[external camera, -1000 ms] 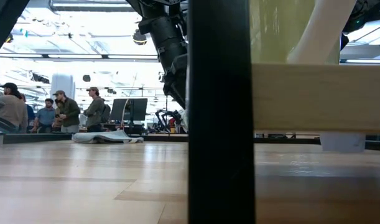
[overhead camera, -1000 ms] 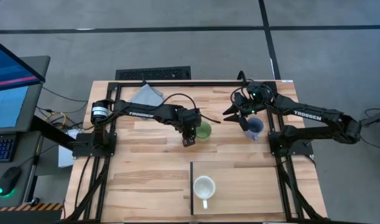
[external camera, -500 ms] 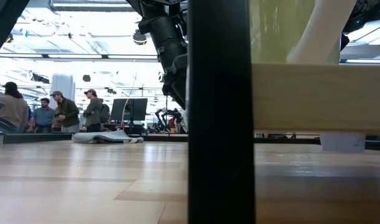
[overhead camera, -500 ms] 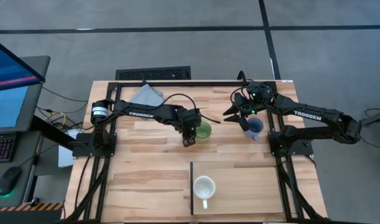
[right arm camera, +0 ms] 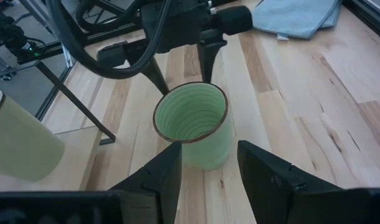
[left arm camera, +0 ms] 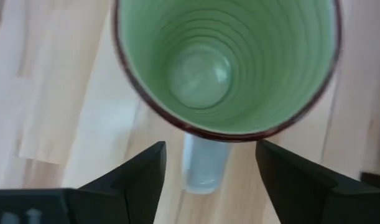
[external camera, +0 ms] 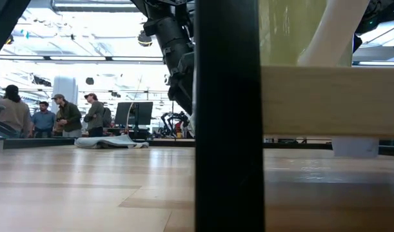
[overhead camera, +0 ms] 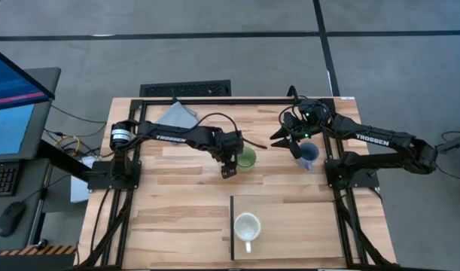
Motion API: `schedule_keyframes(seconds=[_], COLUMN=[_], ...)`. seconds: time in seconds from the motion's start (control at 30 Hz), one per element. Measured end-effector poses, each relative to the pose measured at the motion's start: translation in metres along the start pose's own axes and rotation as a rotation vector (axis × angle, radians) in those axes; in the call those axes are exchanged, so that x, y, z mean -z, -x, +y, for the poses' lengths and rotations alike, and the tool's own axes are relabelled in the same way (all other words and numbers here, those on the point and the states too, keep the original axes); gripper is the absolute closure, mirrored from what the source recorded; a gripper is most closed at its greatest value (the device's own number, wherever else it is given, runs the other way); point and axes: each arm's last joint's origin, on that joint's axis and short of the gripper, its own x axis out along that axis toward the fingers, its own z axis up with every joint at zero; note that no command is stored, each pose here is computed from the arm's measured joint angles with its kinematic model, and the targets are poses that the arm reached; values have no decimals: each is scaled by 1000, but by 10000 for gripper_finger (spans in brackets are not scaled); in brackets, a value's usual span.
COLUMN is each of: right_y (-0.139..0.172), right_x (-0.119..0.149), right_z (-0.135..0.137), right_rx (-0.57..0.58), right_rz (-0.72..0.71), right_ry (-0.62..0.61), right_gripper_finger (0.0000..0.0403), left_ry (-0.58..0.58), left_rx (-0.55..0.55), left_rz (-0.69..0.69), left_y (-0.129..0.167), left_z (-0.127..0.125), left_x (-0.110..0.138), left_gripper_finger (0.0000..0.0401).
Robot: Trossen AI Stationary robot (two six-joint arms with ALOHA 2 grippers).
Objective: Stack small to large cups/mugs on shelf
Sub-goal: Put the green cup on the table
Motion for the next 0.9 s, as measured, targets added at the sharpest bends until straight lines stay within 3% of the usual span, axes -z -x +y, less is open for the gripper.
schedule_keyframes(seconds=[0.4, 0.73, 0.9], right_y=[0, 0, 0], right_x=[0, 1, 2], right_z=[0, 0, 0], right_rx=[0, -1, -2], right_rz=[0, 12, 20], right_ry=[2, -7, -12], right_gripper_finger=[225, 225, 225], left_ry=[-21, -23, -31], left_rx=[-57, -61, -120], left_rz=[97, 109, 142], left_y=[7, 24, 35], left_z=[1, -2, -3], left_x=[5, -5, -8], left_gripper_finger=[147, 147, 147])
